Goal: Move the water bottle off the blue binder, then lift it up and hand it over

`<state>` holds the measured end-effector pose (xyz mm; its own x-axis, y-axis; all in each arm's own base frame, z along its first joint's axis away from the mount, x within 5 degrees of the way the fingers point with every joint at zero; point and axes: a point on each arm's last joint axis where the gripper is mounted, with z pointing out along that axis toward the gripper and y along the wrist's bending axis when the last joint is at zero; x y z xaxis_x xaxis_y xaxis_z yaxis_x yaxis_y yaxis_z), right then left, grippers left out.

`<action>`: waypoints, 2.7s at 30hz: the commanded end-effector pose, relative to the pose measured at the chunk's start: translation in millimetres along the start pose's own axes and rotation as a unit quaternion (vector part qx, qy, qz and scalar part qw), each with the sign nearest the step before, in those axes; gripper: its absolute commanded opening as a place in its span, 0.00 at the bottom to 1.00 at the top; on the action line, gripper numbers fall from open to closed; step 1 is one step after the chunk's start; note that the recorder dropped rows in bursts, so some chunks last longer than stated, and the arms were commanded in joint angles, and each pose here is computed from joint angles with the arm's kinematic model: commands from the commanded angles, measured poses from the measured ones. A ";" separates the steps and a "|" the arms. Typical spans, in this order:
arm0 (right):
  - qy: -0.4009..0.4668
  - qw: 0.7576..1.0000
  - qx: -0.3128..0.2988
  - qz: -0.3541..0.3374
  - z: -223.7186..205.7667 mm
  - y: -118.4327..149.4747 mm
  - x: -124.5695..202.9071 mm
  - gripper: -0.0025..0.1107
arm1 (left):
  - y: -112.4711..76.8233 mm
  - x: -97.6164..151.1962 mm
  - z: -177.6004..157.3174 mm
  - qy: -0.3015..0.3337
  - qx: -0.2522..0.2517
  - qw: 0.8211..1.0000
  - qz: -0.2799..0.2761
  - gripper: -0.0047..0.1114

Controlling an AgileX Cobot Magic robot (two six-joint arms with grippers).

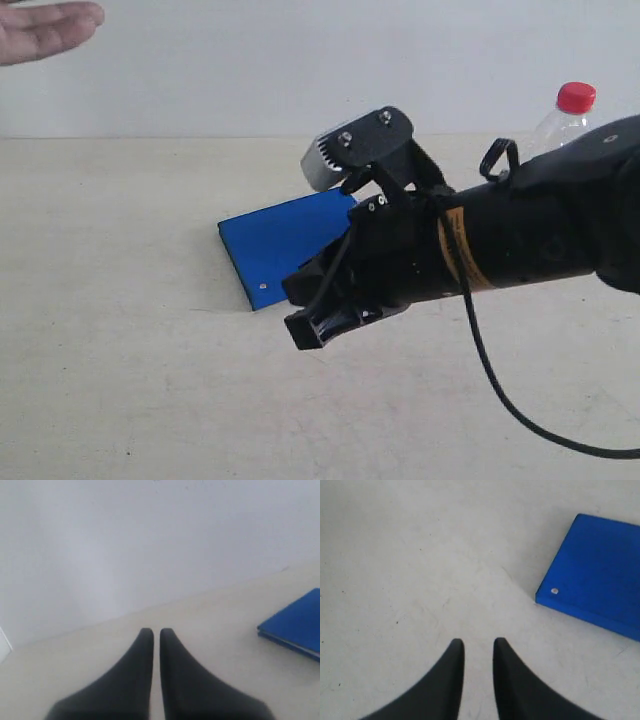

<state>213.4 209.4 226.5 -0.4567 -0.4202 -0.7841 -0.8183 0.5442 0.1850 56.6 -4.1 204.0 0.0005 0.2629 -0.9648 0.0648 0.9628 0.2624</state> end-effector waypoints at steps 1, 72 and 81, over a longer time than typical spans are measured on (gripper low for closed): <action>0.031 0.999 -0.010 0.016 16.1 -3.1 12.0 0.47 | 4.8 -10.9 -1.1 -0.062 -0.025 0.997 -0.024 0.08; 0.049 0.913 -0.133 0.382 29.4 -100.4 34.4 0.46 | -112.7 85.0 419.3 0.392 0.465 0.760 -0.231 0.58; 0.044 0.916 -0.113 0.382 30.4 -103.9 35.1 0.46 | -118.6 70.4 396.7 0.423 0.564 0.665 -0.245 0.55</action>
<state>289.9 162.5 160.7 -0.9516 -0.0459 -0.3039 -0.2806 0.5331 0.7981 451.2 -121.9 94.8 -0.8173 0.2911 -0.4973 0.5761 0.4319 -0.6939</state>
